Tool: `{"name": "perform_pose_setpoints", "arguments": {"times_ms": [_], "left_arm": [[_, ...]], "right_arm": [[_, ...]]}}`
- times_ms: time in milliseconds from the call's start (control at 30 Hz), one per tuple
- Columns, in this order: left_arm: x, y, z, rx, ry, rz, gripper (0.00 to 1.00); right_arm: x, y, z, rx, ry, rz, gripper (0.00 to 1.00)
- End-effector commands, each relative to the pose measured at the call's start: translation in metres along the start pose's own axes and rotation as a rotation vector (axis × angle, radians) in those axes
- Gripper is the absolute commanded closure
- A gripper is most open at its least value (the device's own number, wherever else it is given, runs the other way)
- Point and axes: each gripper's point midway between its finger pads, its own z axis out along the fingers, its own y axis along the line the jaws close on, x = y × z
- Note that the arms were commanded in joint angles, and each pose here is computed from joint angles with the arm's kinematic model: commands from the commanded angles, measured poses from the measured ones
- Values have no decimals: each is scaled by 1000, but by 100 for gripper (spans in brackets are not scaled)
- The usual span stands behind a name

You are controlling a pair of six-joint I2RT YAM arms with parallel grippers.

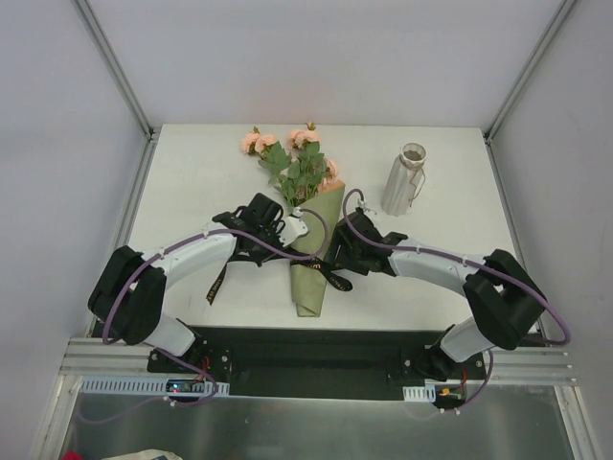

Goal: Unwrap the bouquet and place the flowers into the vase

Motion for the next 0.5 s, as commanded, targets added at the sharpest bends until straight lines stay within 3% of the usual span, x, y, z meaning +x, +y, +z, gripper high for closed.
{"name": "perform_pose_setpoints", "arguments": {"times_ms": [0, 467], "left_arm": [[2, 2, -9, -26, -8, 3, 98], [5, 3, -9, -35, 0, 7, 98]], "right_arm": [[-5, 23, 4, -63, 5, 60, 30], [1, 45, 4, -127, 32, 79, 39]]}}
